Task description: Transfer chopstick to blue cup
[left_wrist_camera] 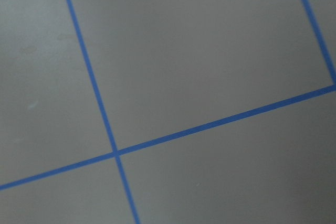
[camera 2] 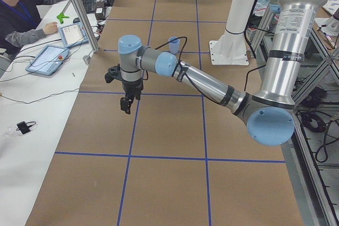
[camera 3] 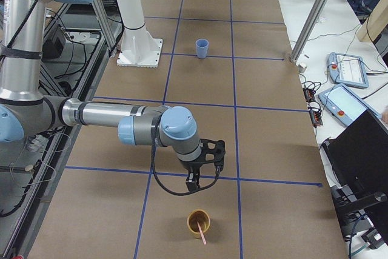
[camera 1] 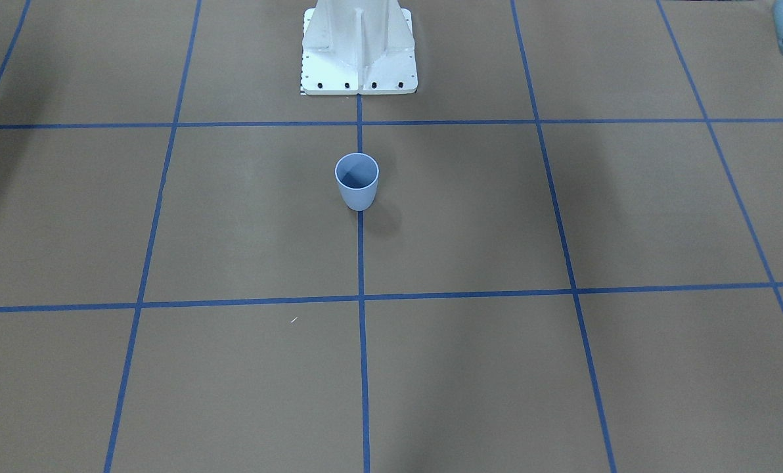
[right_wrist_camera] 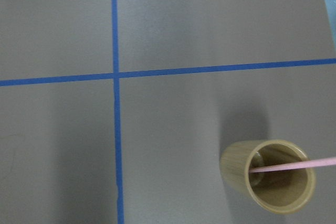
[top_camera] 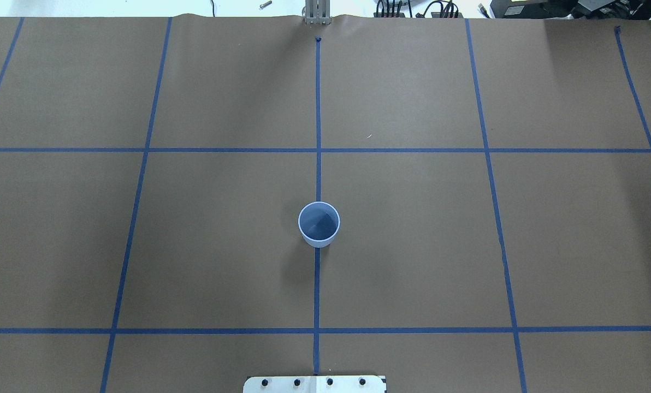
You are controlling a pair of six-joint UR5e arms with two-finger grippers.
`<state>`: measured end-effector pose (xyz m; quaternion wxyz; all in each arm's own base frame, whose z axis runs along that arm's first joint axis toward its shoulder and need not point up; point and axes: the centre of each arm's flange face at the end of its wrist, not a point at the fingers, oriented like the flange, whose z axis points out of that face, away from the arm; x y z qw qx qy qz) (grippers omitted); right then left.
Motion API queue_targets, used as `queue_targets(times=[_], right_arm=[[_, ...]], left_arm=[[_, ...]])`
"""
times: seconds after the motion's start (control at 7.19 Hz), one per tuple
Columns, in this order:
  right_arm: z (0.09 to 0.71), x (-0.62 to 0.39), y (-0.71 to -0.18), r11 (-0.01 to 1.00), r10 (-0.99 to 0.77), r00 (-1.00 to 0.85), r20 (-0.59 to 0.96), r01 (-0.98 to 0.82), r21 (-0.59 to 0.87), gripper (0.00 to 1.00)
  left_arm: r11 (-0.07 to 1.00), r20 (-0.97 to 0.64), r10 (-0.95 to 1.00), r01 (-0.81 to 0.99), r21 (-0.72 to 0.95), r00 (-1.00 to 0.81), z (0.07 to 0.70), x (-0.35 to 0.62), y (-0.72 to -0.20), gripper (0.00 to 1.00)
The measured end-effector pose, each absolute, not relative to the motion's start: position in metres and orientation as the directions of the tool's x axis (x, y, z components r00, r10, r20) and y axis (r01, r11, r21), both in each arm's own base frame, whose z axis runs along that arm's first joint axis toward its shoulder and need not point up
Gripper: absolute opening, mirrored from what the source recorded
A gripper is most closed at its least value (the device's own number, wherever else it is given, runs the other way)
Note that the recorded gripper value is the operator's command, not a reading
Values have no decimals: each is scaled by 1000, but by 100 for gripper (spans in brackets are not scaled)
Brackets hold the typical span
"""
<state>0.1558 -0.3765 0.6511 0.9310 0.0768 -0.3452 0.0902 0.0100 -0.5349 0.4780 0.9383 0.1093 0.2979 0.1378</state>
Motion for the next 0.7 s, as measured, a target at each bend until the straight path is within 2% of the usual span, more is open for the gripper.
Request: queue_targets(times=[0.28,0.7], right_arm=[[680,180,-370,954,207,734,646,-297,32,100],[715,191,-369,853,457,652,605,-514,-91,99]], left_arm=[[931,-522,339,-199,307,783,504,2,-520,99],[937,-539,331,-200,287,775,518,1,-510,99]])
